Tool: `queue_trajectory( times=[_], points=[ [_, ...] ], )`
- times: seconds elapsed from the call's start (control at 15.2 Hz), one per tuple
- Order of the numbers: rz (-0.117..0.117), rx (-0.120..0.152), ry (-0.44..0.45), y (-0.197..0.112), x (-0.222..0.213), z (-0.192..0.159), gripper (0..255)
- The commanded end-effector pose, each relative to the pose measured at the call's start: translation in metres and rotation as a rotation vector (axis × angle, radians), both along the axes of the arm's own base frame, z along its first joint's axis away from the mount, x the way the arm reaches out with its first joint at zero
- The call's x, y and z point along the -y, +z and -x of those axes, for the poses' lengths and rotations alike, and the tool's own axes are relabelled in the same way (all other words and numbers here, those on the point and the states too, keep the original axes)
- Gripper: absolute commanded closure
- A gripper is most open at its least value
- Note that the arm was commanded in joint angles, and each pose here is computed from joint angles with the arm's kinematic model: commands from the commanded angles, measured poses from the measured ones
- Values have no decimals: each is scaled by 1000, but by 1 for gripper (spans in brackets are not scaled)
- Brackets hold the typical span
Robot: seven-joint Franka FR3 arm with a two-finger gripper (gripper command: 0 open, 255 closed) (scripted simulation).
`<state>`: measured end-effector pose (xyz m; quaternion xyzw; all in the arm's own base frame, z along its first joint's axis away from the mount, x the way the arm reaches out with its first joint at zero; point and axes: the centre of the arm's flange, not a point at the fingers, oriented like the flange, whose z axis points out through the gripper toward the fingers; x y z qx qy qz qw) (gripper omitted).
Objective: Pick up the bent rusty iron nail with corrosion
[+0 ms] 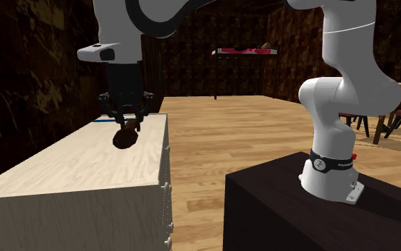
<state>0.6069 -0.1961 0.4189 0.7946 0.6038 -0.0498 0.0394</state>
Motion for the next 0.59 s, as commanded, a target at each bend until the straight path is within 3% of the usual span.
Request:
queue_trajectory(
  times=[0.0, 0.53],
  points=[
    [0, 0, 0, 11, 0, -1, 255],
    [0, 0, 0, 53, 0, -1, 255]
  ],
)
